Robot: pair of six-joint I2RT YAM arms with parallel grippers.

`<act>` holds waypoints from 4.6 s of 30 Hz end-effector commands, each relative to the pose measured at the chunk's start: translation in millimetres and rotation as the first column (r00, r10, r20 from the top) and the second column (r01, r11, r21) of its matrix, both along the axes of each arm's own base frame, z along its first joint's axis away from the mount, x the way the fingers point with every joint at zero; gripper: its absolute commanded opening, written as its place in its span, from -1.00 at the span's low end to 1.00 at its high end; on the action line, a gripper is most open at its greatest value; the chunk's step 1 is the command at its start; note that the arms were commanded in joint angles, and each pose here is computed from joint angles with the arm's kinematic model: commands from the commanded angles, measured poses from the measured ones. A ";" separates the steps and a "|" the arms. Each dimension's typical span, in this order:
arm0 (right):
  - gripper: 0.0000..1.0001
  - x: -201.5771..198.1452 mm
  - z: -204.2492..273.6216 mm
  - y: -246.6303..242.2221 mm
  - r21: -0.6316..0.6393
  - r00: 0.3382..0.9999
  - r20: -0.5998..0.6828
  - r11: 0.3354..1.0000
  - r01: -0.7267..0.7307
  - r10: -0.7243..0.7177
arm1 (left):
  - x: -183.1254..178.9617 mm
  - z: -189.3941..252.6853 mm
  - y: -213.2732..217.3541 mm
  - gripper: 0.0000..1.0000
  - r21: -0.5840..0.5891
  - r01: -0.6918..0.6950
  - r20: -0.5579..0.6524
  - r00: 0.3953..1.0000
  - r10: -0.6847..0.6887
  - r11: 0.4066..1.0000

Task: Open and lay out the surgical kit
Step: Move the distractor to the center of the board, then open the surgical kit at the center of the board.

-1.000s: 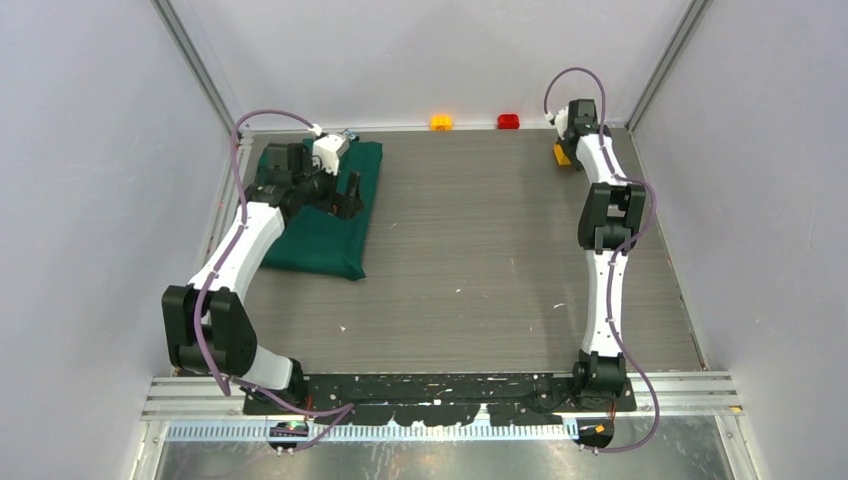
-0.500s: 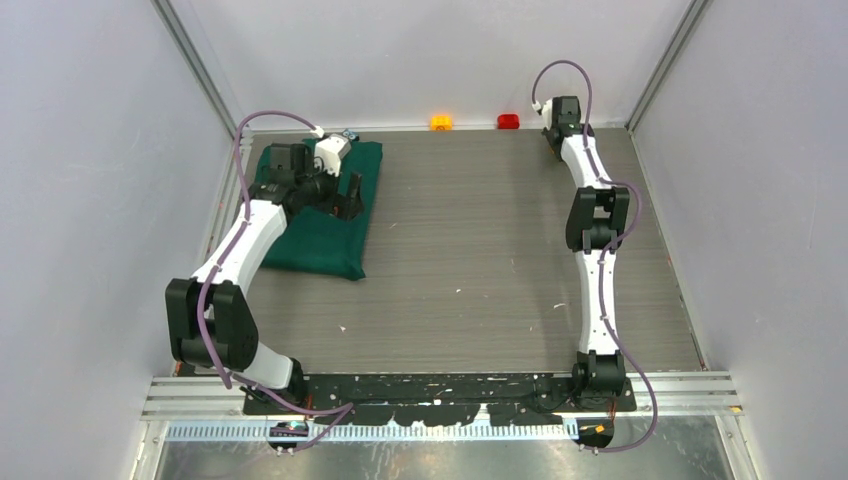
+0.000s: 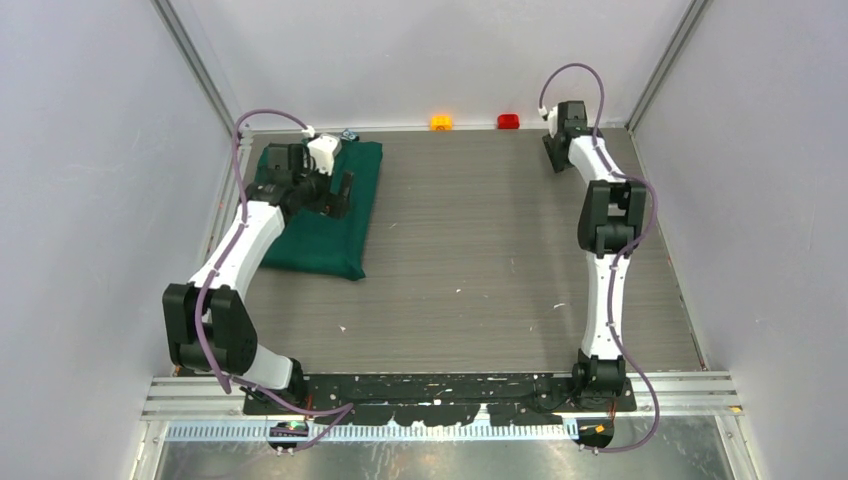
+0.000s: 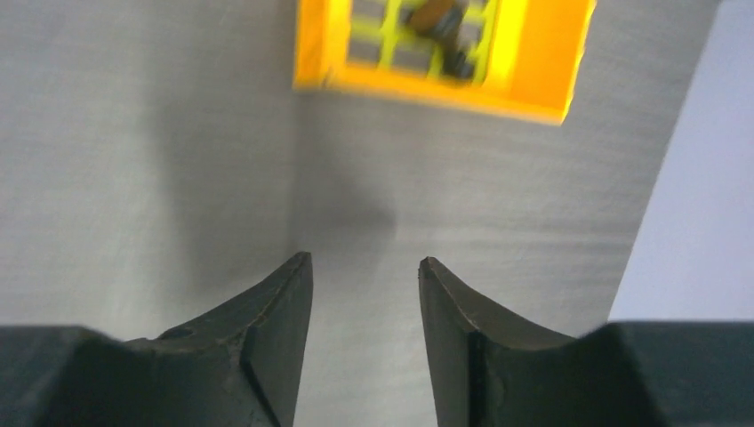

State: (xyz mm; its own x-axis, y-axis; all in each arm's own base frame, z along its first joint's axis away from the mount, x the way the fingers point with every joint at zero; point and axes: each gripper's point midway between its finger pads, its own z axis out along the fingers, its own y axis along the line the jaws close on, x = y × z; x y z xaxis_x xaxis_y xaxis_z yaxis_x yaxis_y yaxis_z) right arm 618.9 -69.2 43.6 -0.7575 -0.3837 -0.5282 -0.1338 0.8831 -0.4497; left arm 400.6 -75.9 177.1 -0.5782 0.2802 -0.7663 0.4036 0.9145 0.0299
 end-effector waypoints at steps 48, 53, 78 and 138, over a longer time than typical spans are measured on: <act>0.36 -237.3 88.2 143.0 0.575 0.968 -0.083 0.805 -0.146 0.235 | 141.1 -76.5 154.8 0.87 -0.298 -0.477 -0.421 0.843 0.335 0.827; 0.36 -237.3 82.2 141.0 0.568 0.968 -0.101 0.812 -0.134 0.230 | 152.0 -80.4 126.3 0.85 -0.363 -0.403 -0.426 0.873 0.235 0.840; 0.35 -243.8 97.7 131.3 0.530 0.975 -0.063 0.835 -0.147 0.212 | 89.0 -62.5 -244.8 0.80 -0.410 0.290 -0.332 0.836 -0.437 0.865; 0.33 -228.5 90.8 138.9 0.811 0.956 -0.115 0.582 -0.067 0.271 | 42.3 -45.7 -170.3 0.99 -0.416 0.086 -0.287 0.932 -0.221 0.905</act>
